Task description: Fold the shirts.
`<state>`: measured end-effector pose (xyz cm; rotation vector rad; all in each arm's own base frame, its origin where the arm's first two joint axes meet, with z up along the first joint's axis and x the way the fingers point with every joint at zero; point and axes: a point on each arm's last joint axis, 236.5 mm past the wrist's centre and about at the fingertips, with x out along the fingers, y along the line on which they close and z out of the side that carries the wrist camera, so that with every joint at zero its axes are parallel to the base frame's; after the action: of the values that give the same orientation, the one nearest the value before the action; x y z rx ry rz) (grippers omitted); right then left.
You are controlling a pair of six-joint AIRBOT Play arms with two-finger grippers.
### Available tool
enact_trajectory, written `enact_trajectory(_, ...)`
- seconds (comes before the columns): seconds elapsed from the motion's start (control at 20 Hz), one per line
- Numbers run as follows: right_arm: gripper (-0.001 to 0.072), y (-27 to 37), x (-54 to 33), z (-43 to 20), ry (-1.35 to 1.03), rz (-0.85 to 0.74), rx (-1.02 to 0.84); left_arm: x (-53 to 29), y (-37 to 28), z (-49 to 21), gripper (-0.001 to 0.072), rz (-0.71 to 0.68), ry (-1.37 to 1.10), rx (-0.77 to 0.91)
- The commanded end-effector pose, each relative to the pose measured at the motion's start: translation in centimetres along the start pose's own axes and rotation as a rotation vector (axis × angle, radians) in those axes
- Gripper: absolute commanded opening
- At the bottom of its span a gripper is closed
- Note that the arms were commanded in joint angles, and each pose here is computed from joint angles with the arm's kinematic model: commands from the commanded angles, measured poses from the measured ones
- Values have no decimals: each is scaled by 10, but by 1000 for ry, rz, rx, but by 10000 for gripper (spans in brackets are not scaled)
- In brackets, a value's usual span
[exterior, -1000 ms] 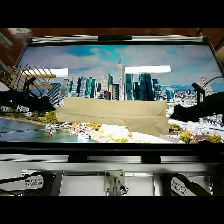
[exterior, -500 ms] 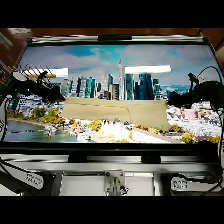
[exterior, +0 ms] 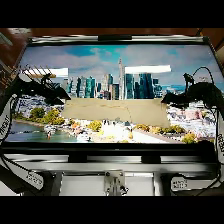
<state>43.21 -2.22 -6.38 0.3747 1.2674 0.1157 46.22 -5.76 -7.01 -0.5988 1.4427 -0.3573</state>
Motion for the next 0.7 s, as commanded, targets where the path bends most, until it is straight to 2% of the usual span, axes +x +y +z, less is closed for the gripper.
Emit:
enact_trajectory(0.0, 664, -15, -15, -21, 83, -18, -19, -17, -8, -14, 620, -25, 74, 15)
enact_trajectory(0.2, 664, -22, -19, -38, 150, 104, 127, -46, -33, -14, 620, -30, 53, 83)
enact_trajectory(0.65, 664, -6, 28, -45, 215, 256, 204, -59, -63, -18, 609, -28, 19, 179)
